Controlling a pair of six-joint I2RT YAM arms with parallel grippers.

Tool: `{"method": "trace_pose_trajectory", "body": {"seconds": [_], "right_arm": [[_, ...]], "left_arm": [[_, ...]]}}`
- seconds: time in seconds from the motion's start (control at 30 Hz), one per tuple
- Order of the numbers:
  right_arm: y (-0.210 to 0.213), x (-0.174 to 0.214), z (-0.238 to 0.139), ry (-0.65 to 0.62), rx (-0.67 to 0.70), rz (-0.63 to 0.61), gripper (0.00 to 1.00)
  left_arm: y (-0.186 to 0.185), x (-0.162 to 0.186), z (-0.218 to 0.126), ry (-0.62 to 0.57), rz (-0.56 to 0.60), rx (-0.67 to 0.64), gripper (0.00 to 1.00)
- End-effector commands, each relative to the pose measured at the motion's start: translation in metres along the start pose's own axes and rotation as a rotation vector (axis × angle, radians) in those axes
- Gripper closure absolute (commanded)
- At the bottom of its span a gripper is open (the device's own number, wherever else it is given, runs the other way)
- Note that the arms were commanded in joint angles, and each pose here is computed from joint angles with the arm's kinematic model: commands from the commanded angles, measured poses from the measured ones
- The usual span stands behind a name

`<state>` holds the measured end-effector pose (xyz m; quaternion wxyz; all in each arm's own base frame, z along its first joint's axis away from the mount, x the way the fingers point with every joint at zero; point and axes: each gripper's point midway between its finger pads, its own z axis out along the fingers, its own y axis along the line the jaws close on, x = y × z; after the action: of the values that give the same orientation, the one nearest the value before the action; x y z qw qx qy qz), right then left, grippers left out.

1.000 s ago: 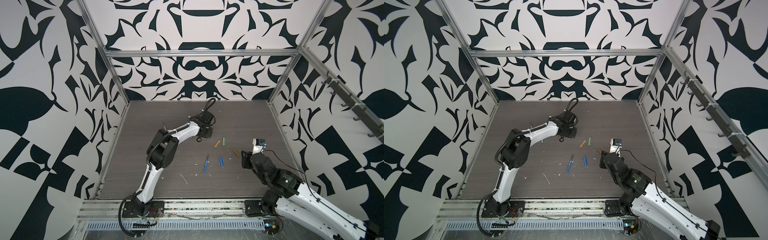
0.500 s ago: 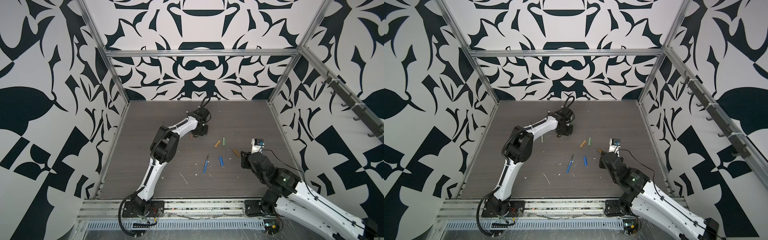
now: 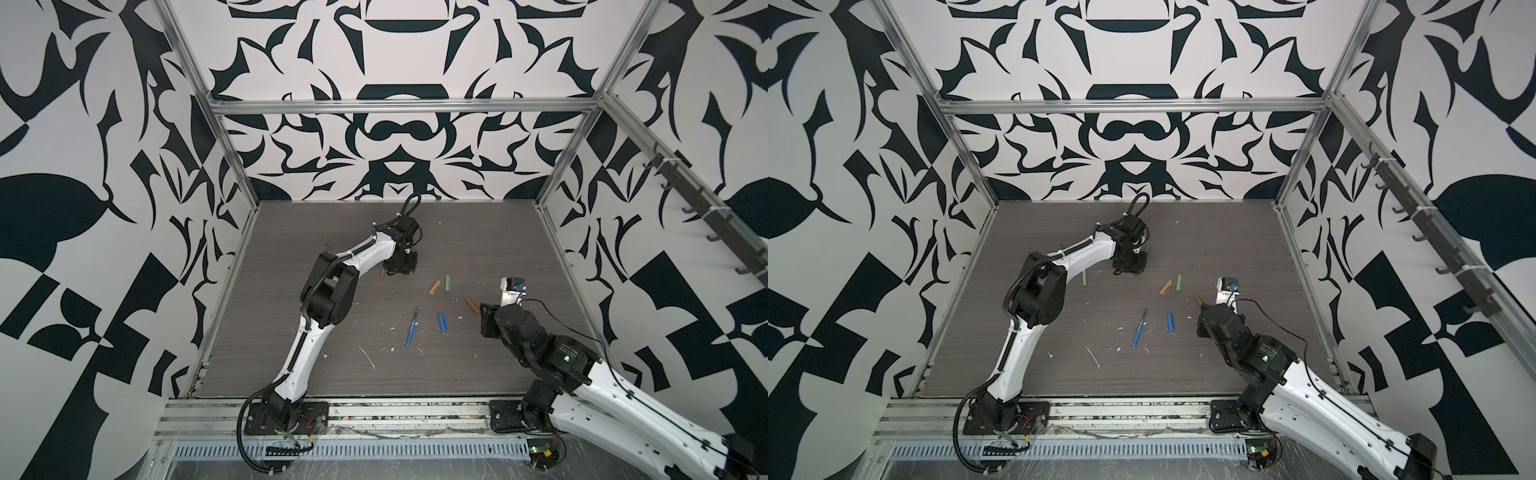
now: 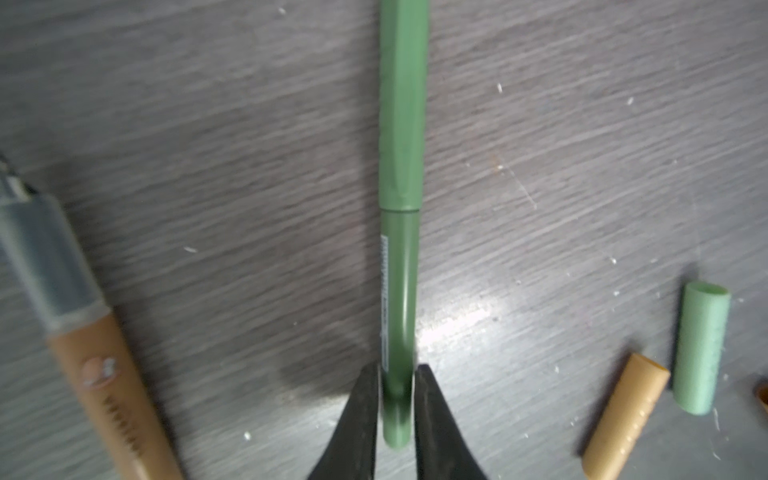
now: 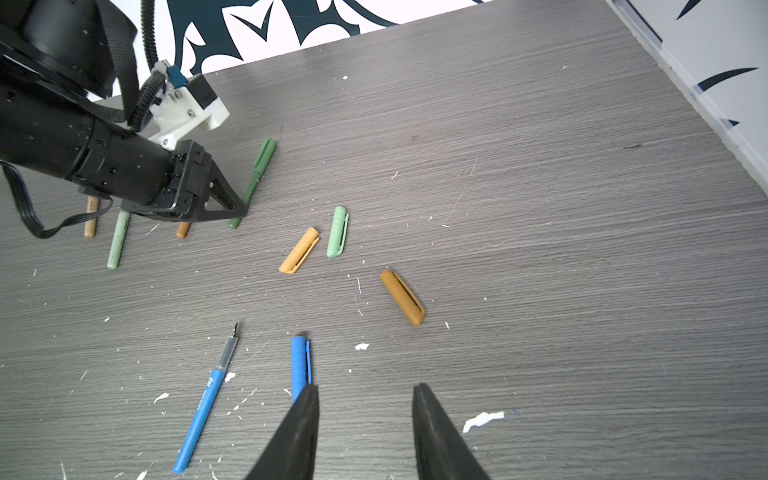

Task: Insert the pens into the pen caps
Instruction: 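Release the capped green pen on the table with the left gripper, then lower the left gripper onto the blue pen while the right hovers over the blue cap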

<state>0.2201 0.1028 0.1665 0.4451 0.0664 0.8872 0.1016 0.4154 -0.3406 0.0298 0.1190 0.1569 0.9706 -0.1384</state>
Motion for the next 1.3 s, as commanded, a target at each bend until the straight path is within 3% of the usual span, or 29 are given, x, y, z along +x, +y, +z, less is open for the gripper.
{"method": "trace_pose_trajectory", "body": {"seconds": [0.0, 0.3, 0.57, 0.9, 1.1, 1.27], "right_arm": [[0.005, -0.01, -0.005, -0.028, -0.025, 0.036, 0.6], [0.012, -0.008, -0.005, -0.001, -0.058, 0.025, 0.6], [0.027, 0.009, 0.007, 0.077, -0.103, -0.009, 0.59], [0.057, 0.019, 0.033, 0.163, -0.136, -0.073, 0.66], [0.075, 0.016, 0.047, 0.197, -0.14, -0.13, 0.7], [0.079, 0.011, 0.05, 0.194, -0.139, -0.132, 0.7]], "left_arm": [[-0.011, 0.009, -0.009, 0.044, 0.005, 0.047, 0.74], [-0.028, 0.002, -0.1, -0.111, 0.084, 0.116, 0.6], [-0.022, 0.045, -0.178, -0.278, 0.106, 0.161, 0.53], [0.002, 0.148, -0.142, -0.137, 0.014, 0.123, 0.53], [-0.018, 0.175, -0.121, -0.079, 0.029, 0.143, 0.54], [-0.04, 0.19, -0.104, -0.012, 0.114, 0.107, 0.53]]}}
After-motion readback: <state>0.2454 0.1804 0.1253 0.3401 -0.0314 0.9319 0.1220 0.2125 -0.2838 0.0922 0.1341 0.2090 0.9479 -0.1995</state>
